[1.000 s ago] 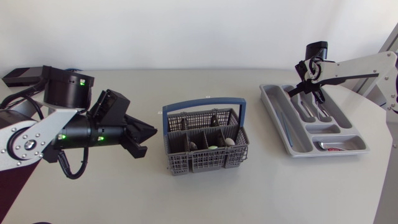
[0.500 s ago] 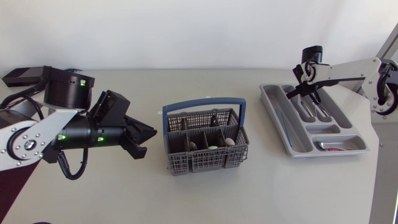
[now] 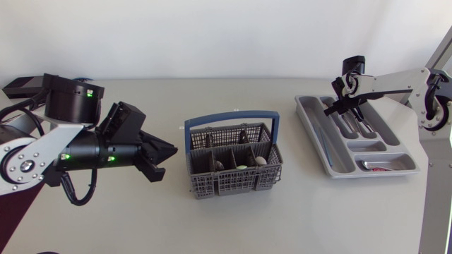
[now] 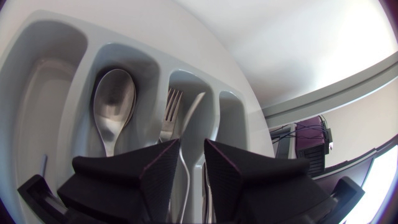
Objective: Sort the cutlery from the basket into the organizer compartments.
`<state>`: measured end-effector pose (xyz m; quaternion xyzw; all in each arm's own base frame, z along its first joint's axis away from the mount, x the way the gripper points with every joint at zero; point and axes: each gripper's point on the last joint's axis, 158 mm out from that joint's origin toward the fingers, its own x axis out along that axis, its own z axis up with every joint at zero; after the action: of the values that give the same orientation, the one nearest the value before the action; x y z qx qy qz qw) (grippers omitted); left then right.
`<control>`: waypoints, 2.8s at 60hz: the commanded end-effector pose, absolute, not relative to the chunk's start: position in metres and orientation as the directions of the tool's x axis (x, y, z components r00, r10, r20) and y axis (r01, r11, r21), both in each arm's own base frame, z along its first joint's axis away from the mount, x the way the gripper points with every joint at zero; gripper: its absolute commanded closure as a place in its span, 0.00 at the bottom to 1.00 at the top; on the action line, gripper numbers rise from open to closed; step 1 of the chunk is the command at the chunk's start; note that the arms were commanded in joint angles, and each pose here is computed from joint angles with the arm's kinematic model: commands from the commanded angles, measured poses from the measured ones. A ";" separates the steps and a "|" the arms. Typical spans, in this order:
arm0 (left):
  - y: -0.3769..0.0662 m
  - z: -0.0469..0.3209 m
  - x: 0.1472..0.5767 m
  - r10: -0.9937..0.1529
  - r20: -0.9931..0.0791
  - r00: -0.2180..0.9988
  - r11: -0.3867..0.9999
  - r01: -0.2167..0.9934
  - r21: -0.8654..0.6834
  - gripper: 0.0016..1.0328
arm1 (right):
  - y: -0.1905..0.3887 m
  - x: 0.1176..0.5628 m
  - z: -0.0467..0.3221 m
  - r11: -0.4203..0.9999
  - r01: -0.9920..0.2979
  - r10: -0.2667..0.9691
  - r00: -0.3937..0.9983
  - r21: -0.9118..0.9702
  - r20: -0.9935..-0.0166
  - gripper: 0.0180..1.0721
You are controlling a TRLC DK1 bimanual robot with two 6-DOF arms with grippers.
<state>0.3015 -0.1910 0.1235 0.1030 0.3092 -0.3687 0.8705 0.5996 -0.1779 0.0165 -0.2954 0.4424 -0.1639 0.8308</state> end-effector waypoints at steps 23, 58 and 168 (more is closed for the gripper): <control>-0.196 0.132 0.296 -0.587 -0.607 0.535 0.691 0.722 -0.032 0.81 | -0.173 0.596 0.055 0.820 0.041 -0.478 0.599 -0.571 -0.643 0.61; -0.200 0.107 0.293 -0.551 -0.677 0.488 0.688 0.725 -0.037 0.79 | -0.003 0.463 0.147 0.920 -0.305 0.075 0.754 -0.246 -0.652 0.58; -0.337 0.090 0.295 -0.302 -0.750 0.588 0.126 0.805 0.580 0.78 | 0.124 0.223 0.080 0.624 -0.766 0.469 0.526 -0.155 -0.710 0.57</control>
<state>0.2873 -0.3304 0.0824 0.5247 0.2491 -0.3932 0.7128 0.2313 0.1226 0.0905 -0.2267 0.3120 0.3549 0.8517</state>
